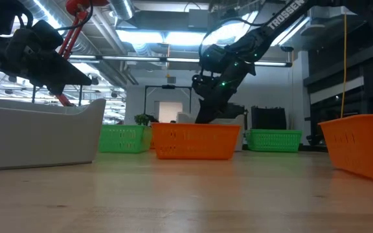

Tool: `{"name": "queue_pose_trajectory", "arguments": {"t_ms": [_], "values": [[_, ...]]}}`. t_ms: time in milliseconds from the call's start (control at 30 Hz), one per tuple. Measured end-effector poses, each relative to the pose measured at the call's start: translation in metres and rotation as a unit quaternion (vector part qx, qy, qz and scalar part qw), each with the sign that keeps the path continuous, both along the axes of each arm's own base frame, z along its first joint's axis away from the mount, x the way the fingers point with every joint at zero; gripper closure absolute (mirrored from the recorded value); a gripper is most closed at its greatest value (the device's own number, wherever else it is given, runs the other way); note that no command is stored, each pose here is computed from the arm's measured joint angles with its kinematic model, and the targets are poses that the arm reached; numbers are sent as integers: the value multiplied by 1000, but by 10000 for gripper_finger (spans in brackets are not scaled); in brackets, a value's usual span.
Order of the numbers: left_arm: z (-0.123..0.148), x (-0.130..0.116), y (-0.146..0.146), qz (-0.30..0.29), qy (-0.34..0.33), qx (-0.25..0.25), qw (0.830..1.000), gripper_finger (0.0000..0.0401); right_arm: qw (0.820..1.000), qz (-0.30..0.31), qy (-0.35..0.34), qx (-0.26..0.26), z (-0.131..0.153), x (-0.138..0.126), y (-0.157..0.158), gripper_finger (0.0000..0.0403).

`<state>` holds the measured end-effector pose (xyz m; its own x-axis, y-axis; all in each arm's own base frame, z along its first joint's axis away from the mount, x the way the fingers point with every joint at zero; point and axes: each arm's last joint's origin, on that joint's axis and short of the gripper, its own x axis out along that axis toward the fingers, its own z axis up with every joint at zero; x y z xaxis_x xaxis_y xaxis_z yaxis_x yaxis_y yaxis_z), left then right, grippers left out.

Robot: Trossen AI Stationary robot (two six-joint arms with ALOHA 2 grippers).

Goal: Stack baskets by color
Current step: Stack the bottom right gray bin on the top gray bin, then move the bottom orange bin to the center of the table

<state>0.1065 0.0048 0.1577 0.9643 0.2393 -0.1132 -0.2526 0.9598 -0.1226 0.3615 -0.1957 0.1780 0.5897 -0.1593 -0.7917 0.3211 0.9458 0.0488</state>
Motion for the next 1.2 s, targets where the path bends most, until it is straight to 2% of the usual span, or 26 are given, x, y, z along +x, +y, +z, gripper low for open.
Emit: {"name": "queue_pose_trajectory", "arguments": {"t_ms": [467,700,867,1033,1100,1200], "values": [[0,0,0,0,0,0,1000,401,998,28,-8,55,-1,-5,-1,317],[0,0,0,0,0,0,1000,401,994,57,-4,88,28,-8,14,317],[0,0,0,0,0,0,1000,401,978,107,11,180,64,-16,45,317],[0,0,0,0,0,0,1000,401,945,142,94,280,83,-35,95,317],[0,0,0,0,0,0,1000,401,931,160,142,295,88,-44,117,317],[0,0,0,0,0,0,1000,401,924,176,198,275,93,-53,148,317]]}}
